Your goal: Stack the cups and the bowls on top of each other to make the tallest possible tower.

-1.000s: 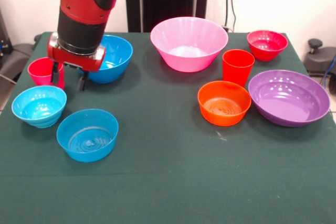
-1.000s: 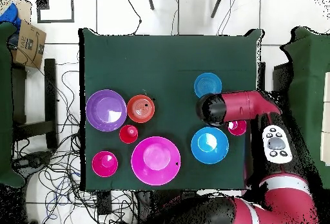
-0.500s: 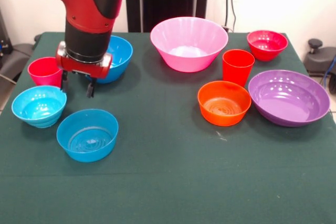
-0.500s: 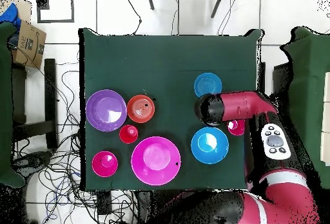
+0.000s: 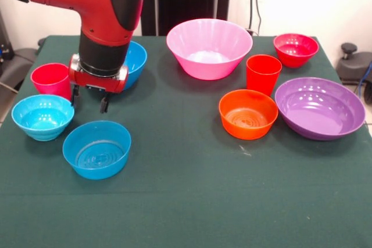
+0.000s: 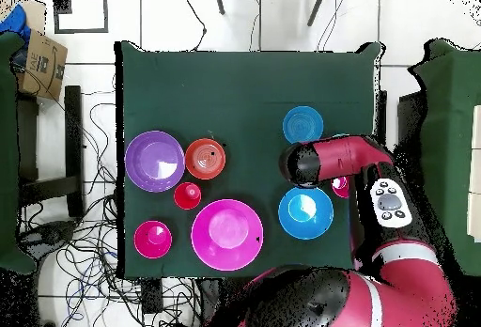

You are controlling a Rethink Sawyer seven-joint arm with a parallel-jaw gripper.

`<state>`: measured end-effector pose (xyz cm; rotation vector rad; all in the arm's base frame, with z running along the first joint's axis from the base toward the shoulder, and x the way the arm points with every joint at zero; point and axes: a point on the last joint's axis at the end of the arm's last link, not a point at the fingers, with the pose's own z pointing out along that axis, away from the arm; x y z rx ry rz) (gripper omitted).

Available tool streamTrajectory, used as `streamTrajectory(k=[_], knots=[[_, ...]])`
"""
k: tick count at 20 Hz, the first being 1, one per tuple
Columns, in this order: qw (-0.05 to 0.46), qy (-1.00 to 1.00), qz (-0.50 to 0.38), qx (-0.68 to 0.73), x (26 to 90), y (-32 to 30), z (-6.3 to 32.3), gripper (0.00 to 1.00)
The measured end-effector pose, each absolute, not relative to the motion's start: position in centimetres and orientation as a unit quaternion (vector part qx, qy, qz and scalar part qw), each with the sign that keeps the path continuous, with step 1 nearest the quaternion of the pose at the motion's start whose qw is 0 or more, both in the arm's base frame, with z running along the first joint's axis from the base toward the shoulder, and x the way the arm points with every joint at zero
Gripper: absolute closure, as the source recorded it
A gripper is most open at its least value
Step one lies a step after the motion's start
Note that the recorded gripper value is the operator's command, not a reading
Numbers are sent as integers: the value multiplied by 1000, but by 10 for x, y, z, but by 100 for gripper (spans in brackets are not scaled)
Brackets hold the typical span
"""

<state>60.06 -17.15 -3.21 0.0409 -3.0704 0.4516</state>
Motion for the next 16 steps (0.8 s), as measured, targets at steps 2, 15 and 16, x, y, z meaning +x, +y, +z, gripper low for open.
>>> streamTrajectory(k=[2, 15, 16], knots=[[18, -989, 147, 16, 601, -171, -32, 0], [9, -988, 154, 21, 603, -182, -27, 0], [8, -988, 154, 20, 604, -183, -27, 0]])
